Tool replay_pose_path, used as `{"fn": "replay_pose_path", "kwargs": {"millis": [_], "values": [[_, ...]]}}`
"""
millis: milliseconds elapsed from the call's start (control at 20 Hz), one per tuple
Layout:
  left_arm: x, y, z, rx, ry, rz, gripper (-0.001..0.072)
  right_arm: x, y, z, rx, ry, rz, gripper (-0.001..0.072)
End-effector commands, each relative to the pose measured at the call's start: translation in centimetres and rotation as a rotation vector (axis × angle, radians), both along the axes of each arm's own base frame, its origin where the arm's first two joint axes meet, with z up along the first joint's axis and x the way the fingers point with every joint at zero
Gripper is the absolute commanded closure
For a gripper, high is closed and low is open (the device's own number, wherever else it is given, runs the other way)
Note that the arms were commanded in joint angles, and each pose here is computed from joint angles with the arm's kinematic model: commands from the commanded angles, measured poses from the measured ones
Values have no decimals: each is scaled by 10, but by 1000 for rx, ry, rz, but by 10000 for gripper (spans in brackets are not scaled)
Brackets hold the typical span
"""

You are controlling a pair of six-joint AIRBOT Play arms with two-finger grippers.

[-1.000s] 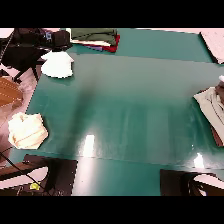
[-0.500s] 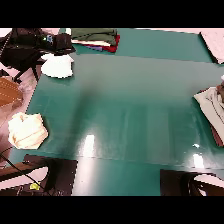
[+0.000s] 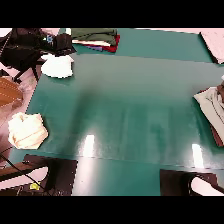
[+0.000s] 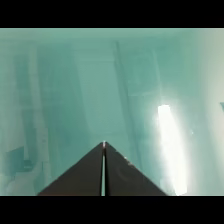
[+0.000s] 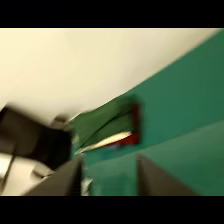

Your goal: Fold the shirts.

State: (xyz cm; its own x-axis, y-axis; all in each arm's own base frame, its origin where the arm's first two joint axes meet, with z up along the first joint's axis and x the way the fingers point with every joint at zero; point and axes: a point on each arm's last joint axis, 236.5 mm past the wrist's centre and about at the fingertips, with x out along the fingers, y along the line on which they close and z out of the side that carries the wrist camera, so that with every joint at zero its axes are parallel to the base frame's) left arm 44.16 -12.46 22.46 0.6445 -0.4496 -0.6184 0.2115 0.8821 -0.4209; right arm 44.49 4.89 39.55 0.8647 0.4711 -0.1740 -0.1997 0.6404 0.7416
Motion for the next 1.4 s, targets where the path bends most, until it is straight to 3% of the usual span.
{"fn": "replay_pose_path", "kwargs": {"millis": [0, 100, 200, 1350], "values": [[0, 0, 1, 0, -5, 0, 682, -43, 203, 6, -103, -246, 423, 688], [1, 0, 1, 0, -5, 0, 682, -90, 285, -18, -188, -298, 658, 690], [1, 0, 1, 0, -6, 1, 682, -120, 325, -33, -251, -335, 770, 690], [2, 0, 3, -2, -12, 3, 682, -130, 322, -2, -234, -426, 715, 691]]}}
